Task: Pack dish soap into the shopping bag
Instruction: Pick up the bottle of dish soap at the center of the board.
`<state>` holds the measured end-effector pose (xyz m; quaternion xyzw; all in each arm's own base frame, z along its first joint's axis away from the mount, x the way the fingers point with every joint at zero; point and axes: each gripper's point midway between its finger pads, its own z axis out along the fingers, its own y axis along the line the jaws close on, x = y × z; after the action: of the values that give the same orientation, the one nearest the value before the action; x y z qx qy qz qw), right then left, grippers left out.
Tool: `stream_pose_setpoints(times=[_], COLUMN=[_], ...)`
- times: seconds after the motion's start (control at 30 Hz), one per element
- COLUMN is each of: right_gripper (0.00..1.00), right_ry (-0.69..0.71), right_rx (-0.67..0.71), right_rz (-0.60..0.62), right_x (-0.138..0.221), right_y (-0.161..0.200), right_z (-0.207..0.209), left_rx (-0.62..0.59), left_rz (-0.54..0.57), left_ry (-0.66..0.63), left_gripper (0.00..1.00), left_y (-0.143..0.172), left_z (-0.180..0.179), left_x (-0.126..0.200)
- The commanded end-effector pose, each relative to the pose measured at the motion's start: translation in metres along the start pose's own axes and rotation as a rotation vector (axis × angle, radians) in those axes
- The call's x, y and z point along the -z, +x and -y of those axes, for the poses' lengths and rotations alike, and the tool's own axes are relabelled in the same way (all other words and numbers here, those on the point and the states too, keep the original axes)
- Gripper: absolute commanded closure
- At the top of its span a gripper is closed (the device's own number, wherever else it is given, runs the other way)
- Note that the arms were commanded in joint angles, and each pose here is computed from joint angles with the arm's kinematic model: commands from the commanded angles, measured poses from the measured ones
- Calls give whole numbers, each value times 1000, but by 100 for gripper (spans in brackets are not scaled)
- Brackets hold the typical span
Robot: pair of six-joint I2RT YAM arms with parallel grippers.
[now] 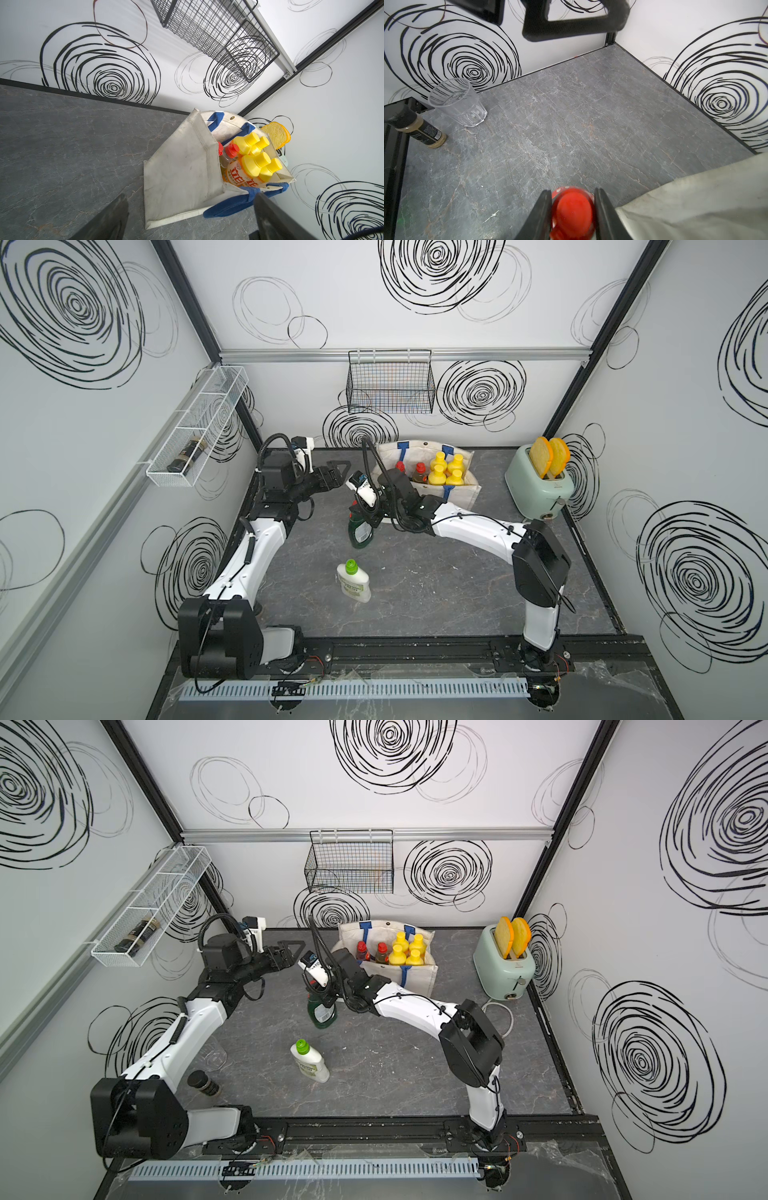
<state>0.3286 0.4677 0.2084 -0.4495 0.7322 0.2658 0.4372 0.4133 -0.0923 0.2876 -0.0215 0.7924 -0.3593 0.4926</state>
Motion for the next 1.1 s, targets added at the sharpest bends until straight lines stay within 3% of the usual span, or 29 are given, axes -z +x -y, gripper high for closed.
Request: stream_pose_setpoints(times=[0.0,0.67,1.07], right_gripper=[100,100,100], right_ry=[34,62,130], right_rx=[14,39,14], right_rz=[1,139,213], right_x=[11,72,126], right_y=[-14,-101,-157], right_z=[6,7,29], left_rx=[-36,-55,-117], left_rz=[32,23,-21], left_ry=[37,31,-4], left_gripper=[4,4,4], left_y=[-9,-7,-4], left_z=[13,18,22], left_x=[3,2,-8])
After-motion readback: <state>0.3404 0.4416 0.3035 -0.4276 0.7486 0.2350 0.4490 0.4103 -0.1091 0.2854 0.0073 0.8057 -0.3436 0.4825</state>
